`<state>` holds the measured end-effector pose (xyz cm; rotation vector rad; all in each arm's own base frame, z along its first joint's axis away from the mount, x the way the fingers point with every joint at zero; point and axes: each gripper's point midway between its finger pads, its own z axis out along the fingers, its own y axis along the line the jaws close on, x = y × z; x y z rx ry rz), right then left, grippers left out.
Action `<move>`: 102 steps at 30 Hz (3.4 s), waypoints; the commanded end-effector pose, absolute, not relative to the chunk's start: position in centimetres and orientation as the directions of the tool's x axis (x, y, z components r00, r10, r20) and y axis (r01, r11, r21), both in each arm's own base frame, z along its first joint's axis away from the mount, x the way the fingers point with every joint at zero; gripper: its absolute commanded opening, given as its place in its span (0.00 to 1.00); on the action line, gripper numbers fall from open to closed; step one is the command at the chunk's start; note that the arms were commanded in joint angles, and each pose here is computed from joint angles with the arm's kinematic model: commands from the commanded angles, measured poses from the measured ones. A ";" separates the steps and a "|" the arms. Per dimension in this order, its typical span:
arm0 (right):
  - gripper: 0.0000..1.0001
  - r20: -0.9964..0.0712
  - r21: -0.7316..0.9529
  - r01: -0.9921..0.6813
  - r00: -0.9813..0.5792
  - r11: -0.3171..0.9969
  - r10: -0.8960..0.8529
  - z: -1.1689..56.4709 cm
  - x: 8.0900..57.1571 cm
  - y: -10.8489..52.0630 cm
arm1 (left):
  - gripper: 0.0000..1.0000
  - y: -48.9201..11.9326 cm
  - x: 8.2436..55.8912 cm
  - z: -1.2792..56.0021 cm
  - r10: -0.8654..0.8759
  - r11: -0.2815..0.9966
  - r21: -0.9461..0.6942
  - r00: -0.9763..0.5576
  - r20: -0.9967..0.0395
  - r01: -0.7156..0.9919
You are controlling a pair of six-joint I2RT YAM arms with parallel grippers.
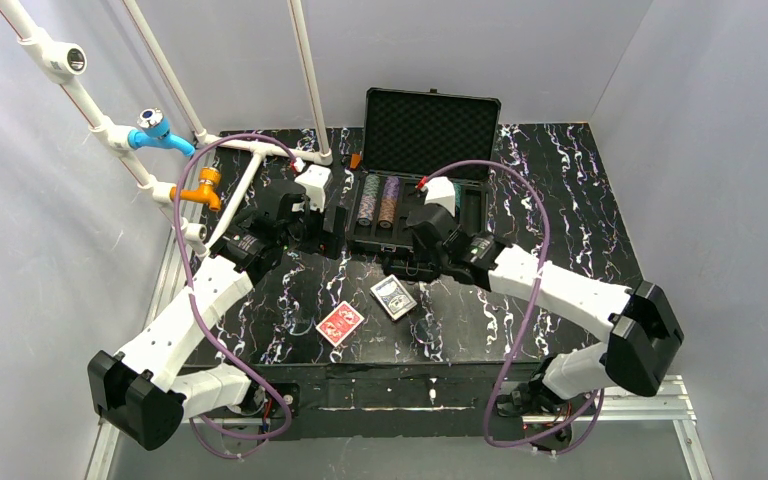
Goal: Pack up texas hold em set
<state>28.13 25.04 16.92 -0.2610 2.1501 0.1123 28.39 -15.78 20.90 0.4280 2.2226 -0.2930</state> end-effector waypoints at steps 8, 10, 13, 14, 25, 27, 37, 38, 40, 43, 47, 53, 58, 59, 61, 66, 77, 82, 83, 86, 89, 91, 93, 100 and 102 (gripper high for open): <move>0.15 -0.815 0.143 -0.109 -0.577 0.984 0.055 18.5 32.3 24.1 | 0.98 -14.6 28.2 21.5 0.239 0.926 0.007 -0.570 -0.786 0.378; 0.15 -0.806 0.143 -0.091 -0.589 0.986 0.063 18.1 32.9 23.6 | 0.98 -14.6 28.1 21.5 0.246 0.926 0.018 -0.566 -0.787 0.378; 0.15 -0.794 0.146 -0.066 -0.603 0.987 0.078 17.4 33.7 22.8 | 0.98 -14.6 28.0 21.5 0.258 0.924 0.031 -0.561 -0.787 0.381; 0.15 -0.792 0.145 -0.058 -0.606 0.988 0.080 17.2 34.0 22.5 | 0.98 -14.6 28.0 21.5 0.262 0.924 0.038 -0.558 -0.787 0.381; 0.15 -0.784 0.110 -0.009 -0.615 0.994 0.081 15.7 36.7 21.2 | 0.98 -14.4 27.6 22.1 0.291 0.925 0.095 -0.528 -0.798 0.367; 0.16 -0.778 0.101 -0.001 -0.624 0.995 0.078 15.1 37.2 21.1 | 0.98 -14.4 27.6 22.1 0.297 0.924 0.102 -0.524 -0.798 0.368; 0.18 -0.749 0.083 0.035 -0.657 0.996 0.086 12.6 39.2 20.4 | 0.98 -14.3 27.5 21.9 0.339 0.918 0.158 -0.510 -0.791 0.364; 0.18 -0.747 0.081 0.037 -0.660 0.996 0.085 12.3 39.4 20.3 | 0.97 -14.4 27.4 21.9 0.342 0.916 0.160 -0.508 -0.791 0.368; 0.19 -0.744 0.068 0.043 -0.664 0.997 0.079 11.8 39.8 19.8 | 0.98 -14.4 27.4 21.9 0.344 0.916 0.162 -0.508 -0.790 0.368; 0.41 -0.743 0.071 0.035 -0.664 0.997 0.076 11.7 40.1 19.8 | 0.98 -14.5 27.4 21.9 0.346 0.914 0.163 -0.507 -0.789 0.371; 0.63 -0.743 0.074 0.030 -0.665 0.997 0.075 11.9 40.4 19.9 | 0.98 -14.5 27.4 21.8 0.349 0.913 0.165 -0.509 -0.787 0.372; 0.85 -0.746 0.065 0.016 -0.663 0.998 0.059 12.8 40.6 19.8 | 0.98 -14.4 27.4 21.6 0.356 0.912 0.172 -0.513 -0.781 0.371; 0.79 -0.757 0.073 -0.003 -0.652 0.997 0.054 14.2 39.4 19.2 | 0.98 -14.4 27.5 21.6 0.358 0.913 0.178 -0.511 -0.781 0.368; 0.77 -0.758 0.077 -0.015 -0.650 0.997 0.049 14.4 39.0 19.2 | 0.98 -14.3 27.5 21.6 0.359 0.913 0.180 -0.512 -0.780 0.367; 0.72 -0.751 0.087 -0.038 -0.659 0.996 0.041 14.2 38.1 19.1 | 0.98 -14.3 27.5 21.5 0.361 0.913 0.181 -0.515 -0.777 0.367; 0.52 -0.712 0.123 -0.084 -0.702 0.989 0.029 12.7 35.9 19.3 | 0.98 -14.3 27.6 21.5 0.364 0.912 0.185 -0.517 -0.774 0.366; 0.22 -0.662 0.146 -0.081 -0.749 0.986 0.037 10.4 35.0 19.8 | 0.98 -14.2 27.6 21.7 0.365 0.913 0.189 -0.514 -0.776 0.362; 0.21 -0.656 0.135 -0.074 -0.754 0.988 0.033 9.8 35.6 20.0 | 0.98 -14.2 27.6 21.7 0.364 0.913 0.188 -0.513 -0.777 0.362; 0.20 -0.656 0.132 -0.072 -0.754 0.989 0.032 9.7 35.7 20.0 | 0.98 -14.1 27.6 21.7 0.365 0.913 0.190 -0.514 -0.776 0.361; 0.20 -0.655 0.128 -0.068 -0.755 0.989 0.033 9.4 35.9 20.0 | 0.98 -14.1 27.6 21.6 0.370 0.911 0.194 -0.517 -0.772 0.363; 0.19 -0.659 0.115 -0.064 -0.752 0.991 0.027 9.2 36.2 19.9 | 0.98 -14.1 27.6 21.6 0.371 0.912 0.196 -0.516 -0.772 0.361; 0.19 -0.664 0.103 -0.063 -0.747 0.993 0.021 9.3 36.5 19.8 | 0.98 -14.1 27.6 21.6 0.372 0.911 0.198 -0.516 -0.772 0.361; 0.19 -0.671 0.094 -0.063 -0.741 0.994 0.016 9.5 36.9 19.8 | 0.98 -14.0 27.6 21.6 0.372 0.911 0.199 -0.515 -0.772 0.360; 0.19 -0.679 0.056 -0.059 -0.734 0.997 -0.005 9.2 38.4 19.7 | 0.98 -14.0 27.7 21.5 0.377 0.910 0.204 -0.516 -0.769 0.360; 0.19 -0.681 0.046 -0.056 -0.732 0.997 -0.009 9.1 38.8 19.6 | 0.98 -14.0 27.7 21.5 0.376 0.911 0.205 -0.517 -0.769 0.358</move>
